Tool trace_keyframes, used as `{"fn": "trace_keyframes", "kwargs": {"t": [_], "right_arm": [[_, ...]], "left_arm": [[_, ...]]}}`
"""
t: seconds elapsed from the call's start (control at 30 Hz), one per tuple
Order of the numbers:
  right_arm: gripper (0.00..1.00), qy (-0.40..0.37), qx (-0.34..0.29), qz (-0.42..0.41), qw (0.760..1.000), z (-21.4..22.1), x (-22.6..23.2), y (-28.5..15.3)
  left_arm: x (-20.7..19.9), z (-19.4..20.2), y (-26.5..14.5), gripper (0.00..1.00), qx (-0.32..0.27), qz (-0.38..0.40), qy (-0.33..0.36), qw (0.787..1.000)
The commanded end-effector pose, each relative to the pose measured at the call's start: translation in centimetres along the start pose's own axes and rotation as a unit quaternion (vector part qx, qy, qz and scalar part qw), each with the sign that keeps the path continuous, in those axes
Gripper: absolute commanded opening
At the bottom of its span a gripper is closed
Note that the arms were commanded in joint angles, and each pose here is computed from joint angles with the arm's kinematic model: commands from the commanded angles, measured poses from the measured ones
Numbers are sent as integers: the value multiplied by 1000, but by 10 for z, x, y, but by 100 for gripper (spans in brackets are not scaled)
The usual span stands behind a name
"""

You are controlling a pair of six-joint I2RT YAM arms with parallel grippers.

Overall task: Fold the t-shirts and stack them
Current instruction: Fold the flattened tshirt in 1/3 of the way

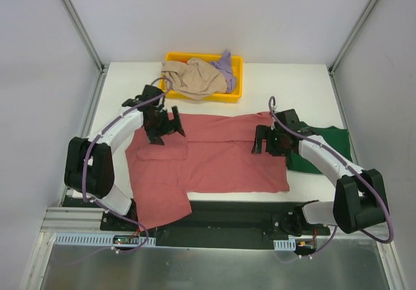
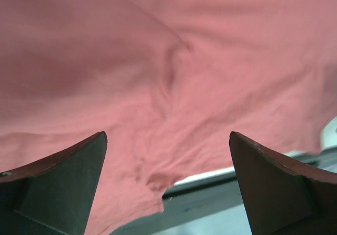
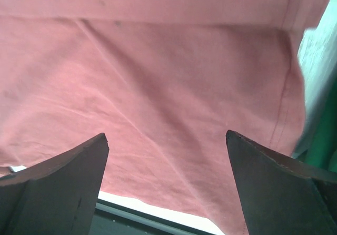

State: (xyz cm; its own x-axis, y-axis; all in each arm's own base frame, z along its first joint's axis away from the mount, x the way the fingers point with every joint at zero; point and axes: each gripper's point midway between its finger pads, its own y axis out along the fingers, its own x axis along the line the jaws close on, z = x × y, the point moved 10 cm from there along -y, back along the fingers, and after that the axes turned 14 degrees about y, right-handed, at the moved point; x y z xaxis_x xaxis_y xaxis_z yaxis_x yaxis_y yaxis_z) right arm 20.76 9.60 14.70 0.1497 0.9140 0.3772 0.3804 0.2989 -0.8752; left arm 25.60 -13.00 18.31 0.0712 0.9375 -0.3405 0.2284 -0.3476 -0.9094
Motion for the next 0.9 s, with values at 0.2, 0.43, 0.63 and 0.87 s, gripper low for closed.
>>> {"fn": "trace_keyframes", "kwargs": {"t": [0.2, 0.43, 0.63, 0.87], "right_arm": [[96, 29, -56, -25, 998, -80, 24, 15], [96, 56, -55, 54, 995, -120, 18, 57], [96, 87, -44, 99, 990, -146, -6, 84], [96, 75, -51, 75, 993, -182, 0, 100]], "left_arm": [[78, -68, 40, 99, -69, -2, -152, 986], [121, -99, 61, 99, -67, -28, -203, 977], [131, -129, 70, 99, -73, 6, -195, 978], [133, -144, 71, 99, -75, 9, -194, 978]]}}
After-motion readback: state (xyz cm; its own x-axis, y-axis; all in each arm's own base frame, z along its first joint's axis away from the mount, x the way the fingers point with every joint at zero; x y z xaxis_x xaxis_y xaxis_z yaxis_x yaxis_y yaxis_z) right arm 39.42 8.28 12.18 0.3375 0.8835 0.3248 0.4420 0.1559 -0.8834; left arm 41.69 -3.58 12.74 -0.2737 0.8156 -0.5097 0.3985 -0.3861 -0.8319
